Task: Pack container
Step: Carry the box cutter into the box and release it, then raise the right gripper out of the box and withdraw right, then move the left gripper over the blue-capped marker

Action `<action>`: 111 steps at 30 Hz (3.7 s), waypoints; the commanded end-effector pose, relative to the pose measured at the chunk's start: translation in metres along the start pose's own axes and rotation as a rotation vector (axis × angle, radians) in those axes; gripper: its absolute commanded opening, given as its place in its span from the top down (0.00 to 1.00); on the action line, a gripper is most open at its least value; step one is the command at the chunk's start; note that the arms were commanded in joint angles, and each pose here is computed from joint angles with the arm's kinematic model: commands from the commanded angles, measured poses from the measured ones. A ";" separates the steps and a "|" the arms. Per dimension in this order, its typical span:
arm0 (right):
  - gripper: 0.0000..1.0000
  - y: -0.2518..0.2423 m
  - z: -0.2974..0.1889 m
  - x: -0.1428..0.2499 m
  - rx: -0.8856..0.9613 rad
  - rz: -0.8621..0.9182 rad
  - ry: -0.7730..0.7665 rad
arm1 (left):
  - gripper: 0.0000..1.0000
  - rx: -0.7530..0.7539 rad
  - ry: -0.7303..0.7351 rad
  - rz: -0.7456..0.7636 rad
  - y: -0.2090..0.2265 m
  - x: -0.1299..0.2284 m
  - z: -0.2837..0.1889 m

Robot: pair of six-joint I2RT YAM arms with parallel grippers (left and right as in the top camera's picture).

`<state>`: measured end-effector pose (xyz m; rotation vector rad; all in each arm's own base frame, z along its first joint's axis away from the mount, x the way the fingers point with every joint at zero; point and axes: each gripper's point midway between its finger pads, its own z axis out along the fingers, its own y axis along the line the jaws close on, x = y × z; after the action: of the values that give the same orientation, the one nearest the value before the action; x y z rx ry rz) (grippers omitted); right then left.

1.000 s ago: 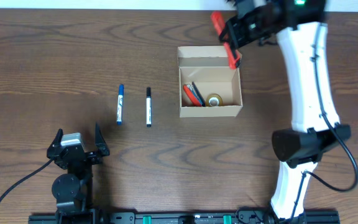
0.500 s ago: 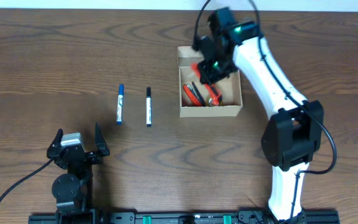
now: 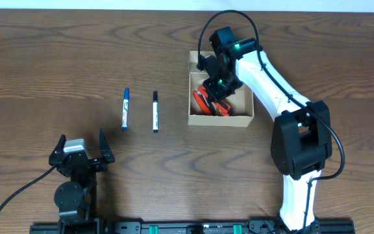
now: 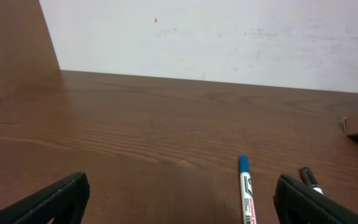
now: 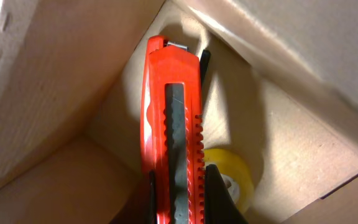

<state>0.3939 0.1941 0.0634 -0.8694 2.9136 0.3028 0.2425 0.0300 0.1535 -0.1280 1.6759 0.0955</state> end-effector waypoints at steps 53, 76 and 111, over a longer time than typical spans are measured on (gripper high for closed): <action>0.01 -0.282 -0.306 0.160 0.672 1.084 -0.375 | 0.05 -0.011 0.052 -0.009 0.002 0.018 0.001; 0.01 -0.284 -0.211 0.184 0.522 1.127 -0.150 | 0.05 0.215 -0.144 -0.055 -0.035 -0.047 -0.011; 0.01 -0.279 -0.208 0.181 0.484 1.126 -0.148 | 0.05 0.399 0.473 0.036 -0.068 -0.166 -0.003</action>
<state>0.3919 -0.1755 0.1939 0.8242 2.7867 -0.2751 0.2431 -0.0452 0.3090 0.2210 2.0875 -0.3196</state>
